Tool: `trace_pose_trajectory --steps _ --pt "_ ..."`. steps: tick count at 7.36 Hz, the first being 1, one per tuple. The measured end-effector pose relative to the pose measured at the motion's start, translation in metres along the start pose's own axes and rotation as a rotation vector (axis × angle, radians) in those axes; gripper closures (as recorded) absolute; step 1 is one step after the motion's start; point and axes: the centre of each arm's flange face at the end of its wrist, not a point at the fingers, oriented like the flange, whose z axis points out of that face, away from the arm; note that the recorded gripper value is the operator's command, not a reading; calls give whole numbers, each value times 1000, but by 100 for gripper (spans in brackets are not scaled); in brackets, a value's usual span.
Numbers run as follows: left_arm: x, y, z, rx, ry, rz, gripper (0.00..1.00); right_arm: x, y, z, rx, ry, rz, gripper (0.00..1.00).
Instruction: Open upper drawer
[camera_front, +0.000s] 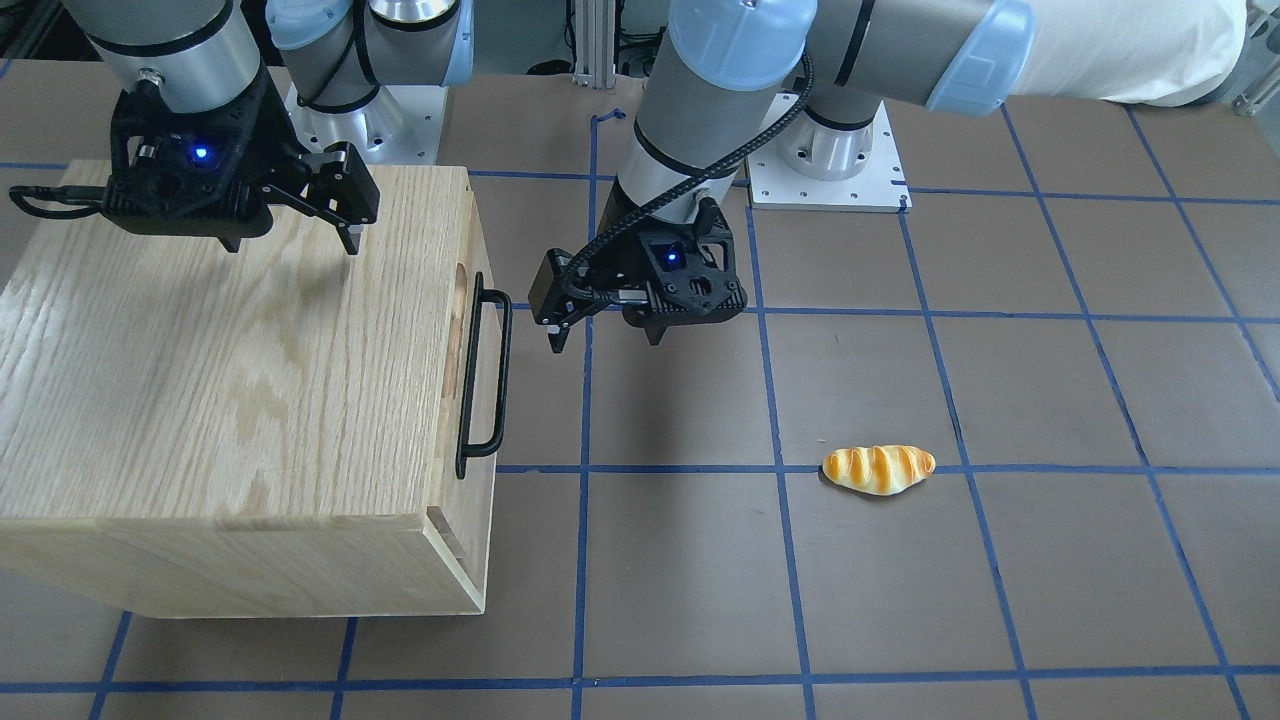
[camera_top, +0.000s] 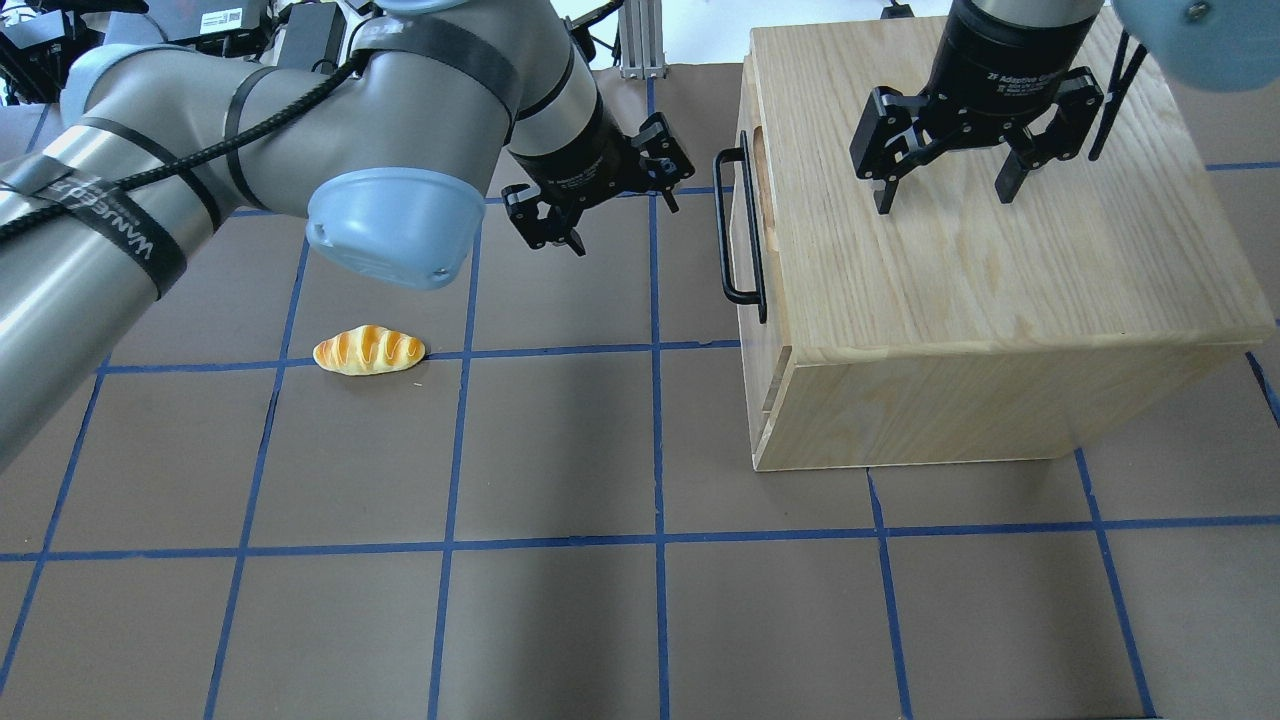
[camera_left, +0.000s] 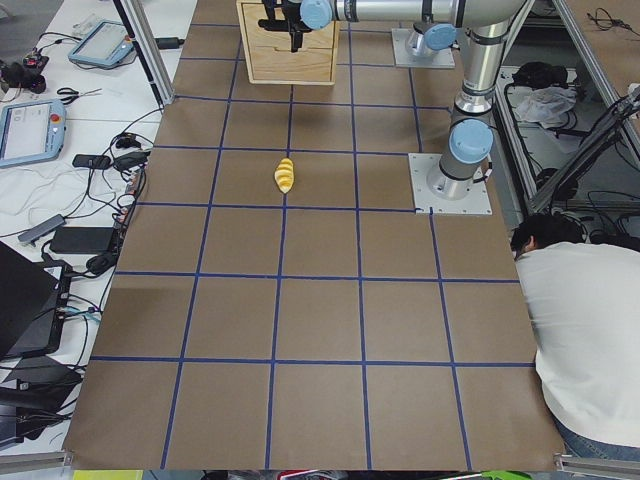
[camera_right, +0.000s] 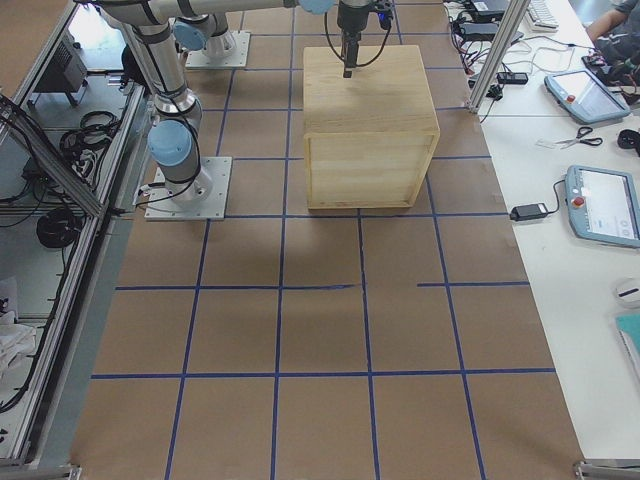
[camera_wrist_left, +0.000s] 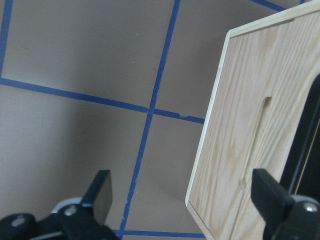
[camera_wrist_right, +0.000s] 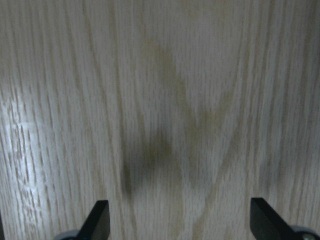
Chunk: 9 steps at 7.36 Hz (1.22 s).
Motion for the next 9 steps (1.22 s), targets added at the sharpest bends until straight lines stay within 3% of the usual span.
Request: trace_pose_trajectory --steps 4,9 --pt "32 11 24 -13 39 -44 0 0 0 0 -1 0 -1 0" --pt "30 12 35 -30 25 -14 0 0 0 0 0 0 0 0"
